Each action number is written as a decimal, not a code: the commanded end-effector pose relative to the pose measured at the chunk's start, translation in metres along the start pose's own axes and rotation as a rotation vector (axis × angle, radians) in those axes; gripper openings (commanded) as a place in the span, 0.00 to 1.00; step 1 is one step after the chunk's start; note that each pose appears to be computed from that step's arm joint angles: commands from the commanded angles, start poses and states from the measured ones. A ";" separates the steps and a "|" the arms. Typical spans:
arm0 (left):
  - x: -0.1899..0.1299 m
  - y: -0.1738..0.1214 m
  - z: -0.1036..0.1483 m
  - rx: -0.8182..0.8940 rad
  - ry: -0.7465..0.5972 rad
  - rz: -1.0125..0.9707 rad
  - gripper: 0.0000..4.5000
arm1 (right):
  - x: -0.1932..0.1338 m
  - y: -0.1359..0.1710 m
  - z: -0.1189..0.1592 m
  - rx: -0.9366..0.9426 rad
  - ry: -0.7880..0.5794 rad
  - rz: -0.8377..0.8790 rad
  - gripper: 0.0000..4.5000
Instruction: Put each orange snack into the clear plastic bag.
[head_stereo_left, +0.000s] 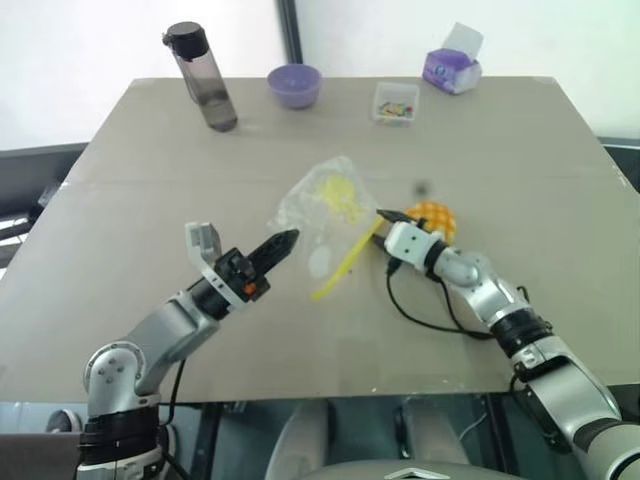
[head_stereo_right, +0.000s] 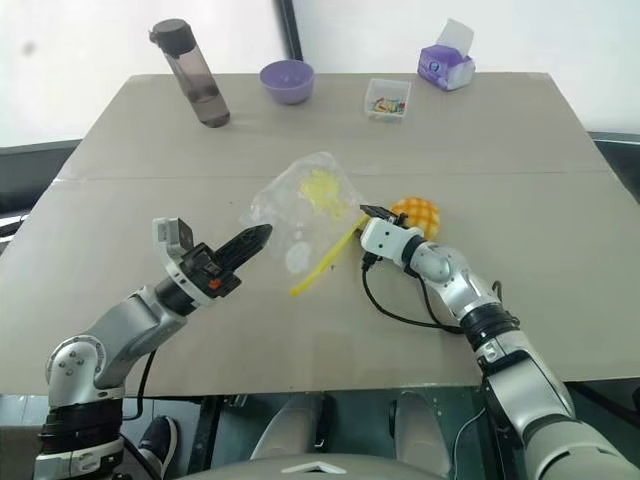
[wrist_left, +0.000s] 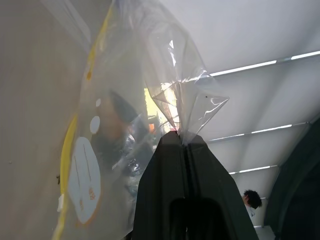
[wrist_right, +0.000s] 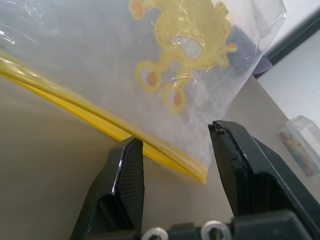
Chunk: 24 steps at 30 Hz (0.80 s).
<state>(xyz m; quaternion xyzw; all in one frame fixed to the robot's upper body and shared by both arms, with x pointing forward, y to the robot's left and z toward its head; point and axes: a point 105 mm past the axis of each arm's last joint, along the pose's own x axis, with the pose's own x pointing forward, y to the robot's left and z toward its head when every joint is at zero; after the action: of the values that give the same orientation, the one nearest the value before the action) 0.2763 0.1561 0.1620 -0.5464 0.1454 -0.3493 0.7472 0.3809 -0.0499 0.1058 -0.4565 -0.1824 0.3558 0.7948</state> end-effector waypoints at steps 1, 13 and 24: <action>0.000 -0.010 -0.005 0.020 0.027 -0.037 0.01 | 0.006 -0.012 0.015 -0.012 -0.073 -0.067 0.53; -0.001 -0.005 -0.008 0.026 0.037 -0.011 0.00 | 0.005 -0.009 0.020 -0.026 -0.104 -0.061 0.02; -0.010 -0.008 0.016 0.276 -0.060 -0.011 0.29 | -0.004 -0.049 0.028 -0.045 -0.120 -0.151 0.00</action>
<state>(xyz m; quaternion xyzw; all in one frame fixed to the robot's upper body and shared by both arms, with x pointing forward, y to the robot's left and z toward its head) 0.2740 0.1634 0.1634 -0.4715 0.0979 -0.3629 0.7978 0.3791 -0.0514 0.1318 -0.4502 -0.2334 0.3406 0.7917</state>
